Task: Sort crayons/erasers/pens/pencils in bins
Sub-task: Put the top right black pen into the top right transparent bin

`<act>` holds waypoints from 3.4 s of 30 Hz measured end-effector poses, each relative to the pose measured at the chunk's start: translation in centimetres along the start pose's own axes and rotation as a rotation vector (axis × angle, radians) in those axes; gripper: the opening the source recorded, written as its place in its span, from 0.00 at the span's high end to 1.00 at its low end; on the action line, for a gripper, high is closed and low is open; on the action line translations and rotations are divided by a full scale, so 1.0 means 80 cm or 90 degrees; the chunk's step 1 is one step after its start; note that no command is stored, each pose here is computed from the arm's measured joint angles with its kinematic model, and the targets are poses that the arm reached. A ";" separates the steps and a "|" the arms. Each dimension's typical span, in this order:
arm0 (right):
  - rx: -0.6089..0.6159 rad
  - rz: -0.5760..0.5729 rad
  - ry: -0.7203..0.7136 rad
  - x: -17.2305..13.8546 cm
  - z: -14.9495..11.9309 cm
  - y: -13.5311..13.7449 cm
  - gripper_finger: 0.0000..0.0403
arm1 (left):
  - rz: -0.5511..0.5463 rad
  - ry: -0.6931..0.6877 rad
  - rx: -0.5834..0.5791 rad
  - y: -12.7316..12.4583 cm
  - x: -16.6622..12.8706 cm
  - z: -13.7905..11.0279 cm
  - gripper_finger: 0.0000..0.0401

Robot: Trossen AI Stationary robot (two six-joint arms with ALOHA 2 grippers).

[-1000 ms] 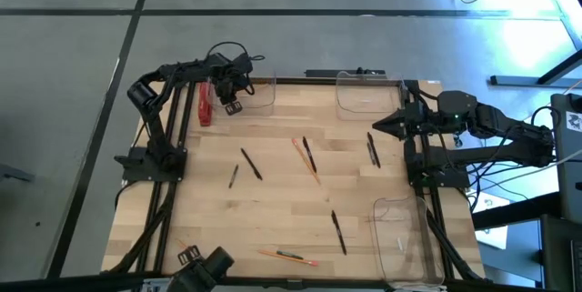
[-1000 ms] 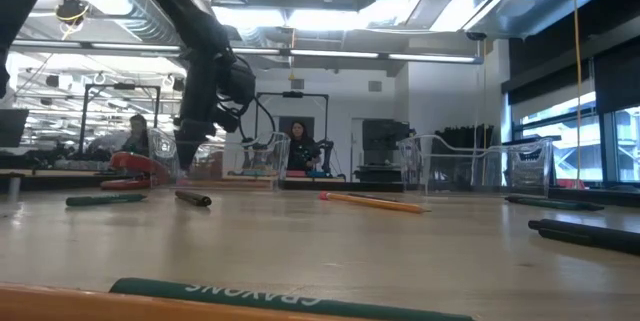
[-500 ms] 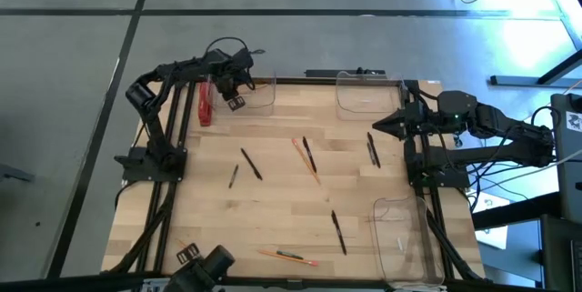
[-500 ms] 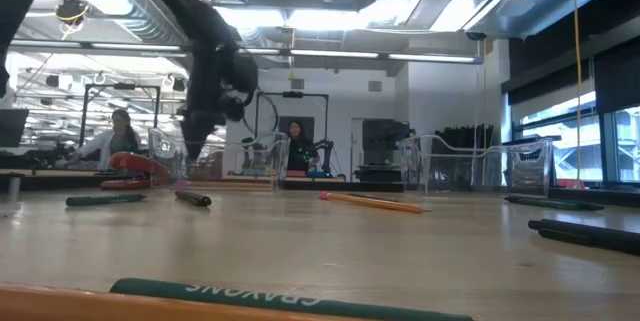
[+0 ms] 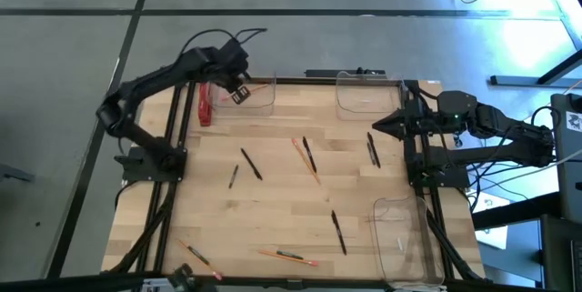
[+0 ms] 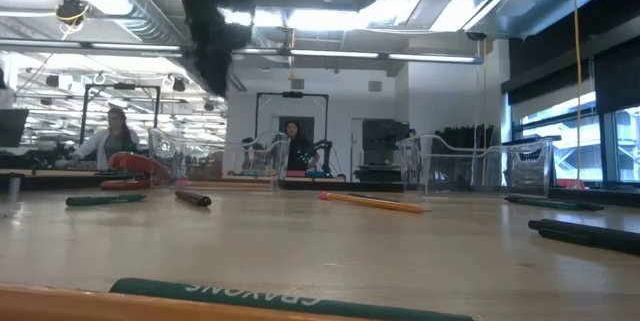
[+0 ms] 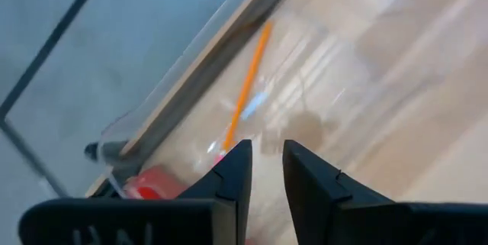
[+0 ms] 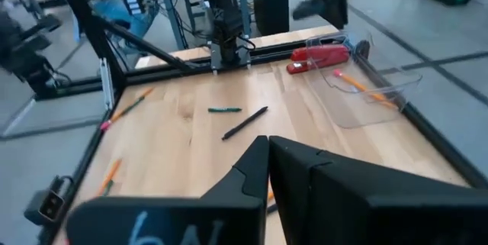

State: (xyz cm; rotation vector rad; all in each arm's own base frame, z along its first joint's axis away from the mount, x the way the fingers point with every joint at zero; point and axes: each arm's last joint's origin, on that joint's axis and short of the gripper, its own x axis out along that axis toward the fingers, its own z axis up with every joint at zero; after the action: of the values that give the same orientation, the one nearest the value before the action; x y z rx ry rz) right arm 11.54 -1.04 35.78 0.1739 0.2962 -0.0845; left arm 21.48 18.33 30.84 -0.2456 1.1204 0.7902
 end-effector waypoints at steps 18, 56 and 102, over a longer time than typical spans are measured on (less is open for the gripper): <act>0.364 -0.253 0.191 0.045 -0.037 -0.016 0.99 | -0.156 -0.178 0.023 -0.123 -0.121 -0.047 0.83; 0.436 -0.487 0.506 0.124 -0.094 -0.049 0.76 | -0.256 -0.285 0.124 -0.186 -0.161 -0.069 0.83; 0.522 -0.521 0.650 0.168 -0.197 -0.169 0.62 | -0.258 -0.283 0.119 -0.186 -0.161 -0.069 0.83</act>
State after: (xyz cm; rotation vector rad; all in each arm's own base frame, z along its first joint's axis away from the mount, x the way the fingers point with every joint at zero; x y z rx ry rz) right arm 18.43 -12.24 14.80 0.9112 1.3406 -0.9511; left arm 25.06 -0.94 36.63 -0.1236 0.6845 0.3505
